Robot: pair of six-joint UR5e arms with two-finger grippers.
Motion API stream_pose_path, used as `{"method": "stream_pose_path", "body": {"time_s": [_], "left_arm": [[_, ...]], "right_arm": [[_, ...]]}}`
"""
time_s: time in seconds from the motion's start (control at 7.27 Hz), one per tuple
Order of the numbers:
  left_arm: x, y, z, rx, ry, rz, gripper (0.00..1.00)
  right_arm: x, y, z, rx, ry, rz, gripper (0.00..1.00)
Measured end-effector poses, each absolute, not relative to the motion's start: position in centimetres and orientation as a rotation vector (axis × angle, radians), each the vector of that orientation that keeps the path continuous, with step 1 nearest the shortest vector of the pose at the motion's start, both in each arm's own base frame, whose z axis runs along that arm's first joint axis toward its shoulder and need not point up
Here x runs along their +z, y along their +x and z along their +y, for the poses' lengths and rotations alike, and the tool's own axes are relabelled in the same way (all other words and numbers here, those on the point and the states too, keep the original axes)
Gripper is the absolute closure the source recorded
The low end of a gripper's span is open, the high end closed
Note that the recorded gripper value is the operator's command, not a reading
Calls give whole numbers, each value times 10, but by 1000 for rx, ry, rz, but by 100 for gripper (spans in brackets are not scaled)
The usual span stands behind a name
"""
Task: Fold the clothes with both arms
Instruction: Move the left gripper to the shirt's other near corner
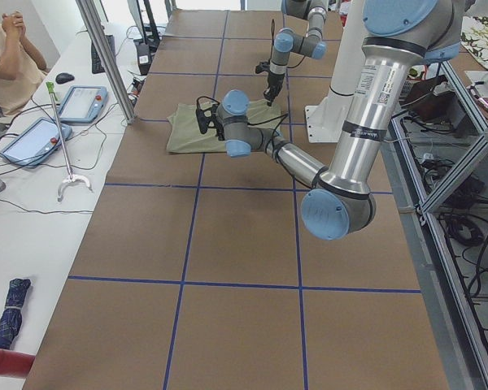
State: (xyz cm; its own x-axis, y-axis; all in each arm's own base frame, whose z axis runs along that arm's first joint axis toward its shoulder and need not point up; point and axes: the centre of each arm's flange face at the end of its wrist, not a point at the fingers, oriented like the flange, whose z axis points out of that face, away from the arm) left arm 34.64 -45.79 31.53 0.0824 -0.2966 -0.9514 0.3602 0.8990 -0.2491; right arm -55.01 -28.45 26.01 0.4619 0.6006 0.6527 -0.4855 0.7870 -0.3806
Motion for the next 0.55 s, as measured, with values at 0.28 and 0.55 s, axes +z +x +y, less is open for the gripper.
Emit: {"method": "stream_pose_path", "body": {"time_s": [0.28, 0.55], "left_arm": [[326, 381, -383, -573, -71, 1389, 24], [328, 434, -327, -625, -192, 1303, 23]], "right_arm": [[264, -541, -278, 664, -151, -862, 100], [264, -540, -276, 660, -153, -865, 100]]}}
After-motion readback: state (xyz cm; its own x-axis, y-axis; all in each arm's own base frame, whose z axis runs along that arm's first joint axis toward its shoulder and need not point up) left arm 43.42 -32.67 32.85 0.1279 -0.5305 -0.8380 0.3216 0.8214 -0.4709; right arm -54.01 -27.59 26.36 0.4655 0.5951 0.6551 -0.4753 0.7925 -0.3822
